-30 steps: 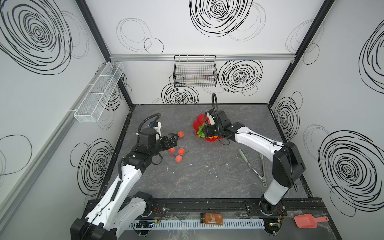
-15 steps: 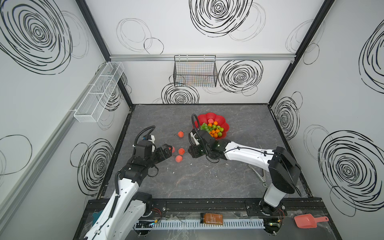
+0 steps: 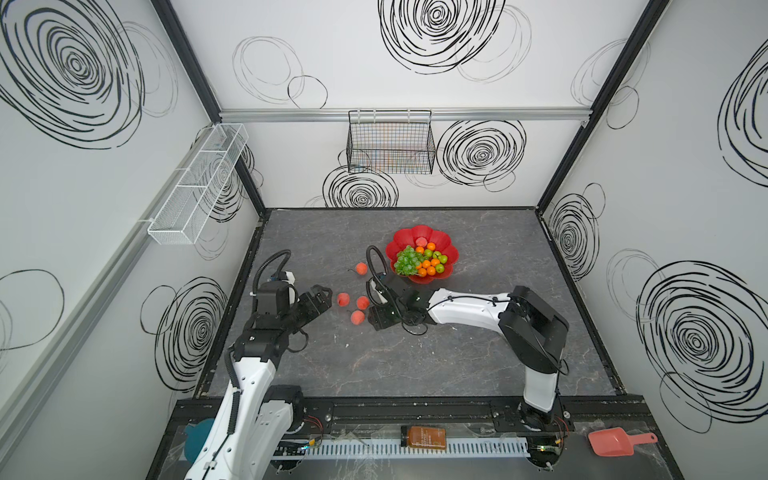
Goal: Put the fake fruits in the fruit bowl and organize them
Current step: 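Move the right gripper toward the peaches on the table, then lower the right gripper and close it on a stemmed peach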
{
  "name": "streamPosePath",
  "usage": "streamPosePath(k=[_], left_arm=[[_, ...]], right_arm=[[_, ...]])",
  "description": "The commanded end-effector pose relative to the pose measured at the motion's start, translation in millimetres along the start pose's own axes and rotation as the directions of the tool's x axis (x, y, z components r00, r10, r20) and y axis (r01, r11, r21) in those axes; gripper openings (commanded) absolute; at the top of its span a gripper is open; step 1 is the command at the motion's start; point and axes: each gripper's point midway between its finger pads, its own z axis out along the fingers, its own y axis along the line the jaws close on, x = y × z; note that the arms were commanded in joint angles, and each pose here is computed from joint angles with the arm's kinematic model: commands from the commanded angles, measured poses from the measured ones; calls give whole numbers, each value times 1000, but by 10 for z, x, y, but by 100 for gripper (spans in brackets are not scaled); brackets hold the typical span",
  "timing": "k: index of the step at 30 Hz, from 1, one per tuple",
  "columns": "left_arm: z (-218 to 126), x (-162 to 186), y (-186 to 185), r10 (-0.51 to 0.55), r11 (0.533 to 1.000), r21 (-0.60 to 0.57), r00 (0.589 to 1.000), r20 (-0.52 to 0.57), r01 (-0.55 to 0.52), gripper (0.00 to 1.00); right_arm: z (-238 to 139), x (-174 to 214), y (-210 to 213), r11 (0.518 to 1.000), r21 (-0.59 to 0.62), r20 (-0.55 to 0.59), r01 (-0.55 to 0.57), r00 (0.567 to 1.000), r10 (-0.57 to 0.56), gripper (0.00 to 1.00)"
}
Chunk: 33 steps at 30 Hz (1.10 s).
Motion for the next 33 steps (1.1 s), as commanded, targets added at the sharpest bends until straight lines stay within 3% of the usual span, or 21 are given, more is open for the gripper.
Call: streamPosePath(k=[1, 6, 16, 33], left_arm=[[22, -32, -37, 15, 999, 38, 1000, 1, -15, 96], [29, -49, -38, 17, 999, 43, 1000, -3, -17, 96], [34, -85, -39, 18, 999, 50, 1000, -4, -18, 96], [35, -108, -42, 22, 998, 56, 1000, -4, -22, 96]], right_arm=[[27, -126, 159, 999, -45, 20, -4, 1000, 5, 73], [111, -113, 180, 998, -55, -2, -2, 1000, 2, 76], [256, -37, 408, 992, -123, -40, 38, 998, -43, 73], [539, -14, 408, 995, -93, -94, 44, 994, -53, 71]])
